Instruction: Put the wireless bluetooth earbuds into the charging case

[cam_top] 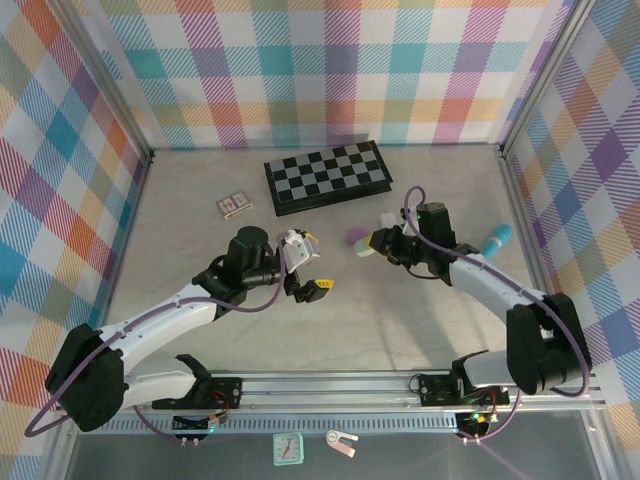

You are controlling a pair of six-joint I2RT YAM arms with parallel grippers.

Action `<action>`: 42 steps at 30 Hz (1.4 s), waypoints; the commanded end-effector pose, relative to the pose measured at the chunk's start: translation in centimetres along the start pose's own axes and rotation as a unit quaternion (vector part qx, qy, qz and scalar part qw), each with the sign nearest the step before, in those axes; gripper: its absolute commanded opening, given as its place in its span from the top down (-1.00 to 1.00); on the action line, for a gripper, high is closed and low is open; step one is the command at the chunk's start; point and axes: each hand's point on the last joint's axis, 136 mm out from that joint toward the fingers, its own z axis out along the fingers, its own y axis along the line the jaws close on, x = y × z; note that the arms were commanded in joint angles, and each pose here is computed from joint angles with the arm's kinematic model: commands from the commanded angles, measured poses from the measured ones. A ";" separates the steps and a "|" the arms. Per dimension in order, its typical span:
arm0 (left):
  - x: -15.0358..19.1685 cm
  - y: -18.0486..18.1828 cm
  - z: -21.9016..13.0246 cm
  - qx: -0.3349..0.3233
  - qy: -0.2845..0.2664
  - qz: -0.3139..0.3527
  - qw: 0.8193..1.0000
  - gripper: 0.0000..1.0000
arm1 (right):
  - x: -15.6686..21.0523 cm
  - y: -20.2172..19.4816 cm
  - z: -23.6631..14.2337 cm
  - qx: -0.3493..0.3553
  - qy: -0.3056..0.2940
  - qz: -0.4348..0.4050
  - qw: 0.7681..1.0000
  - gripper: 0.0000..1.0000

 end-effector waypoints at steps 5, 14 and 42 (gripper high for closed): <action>1.3 -0.9 0.1 0.025 0.031 0.000 0.999 -0.99 | 0.3 -4.0 2.1 0.039 0.009 -0.001 0.999 0.58; 1.6 -0.9 0.1 0.023 0.038 0.000 0.999 -0.99 | 1.1 -7.2 3.9 0.071 0.025 0.016 0.997 0.58; 10.4 18.1 -13.8 -0.498 0.011 -0.169 0.850 -0.99 | -11.6 -6.7 -7.2 0.336 -0.256 -0.392 0.817 -0.98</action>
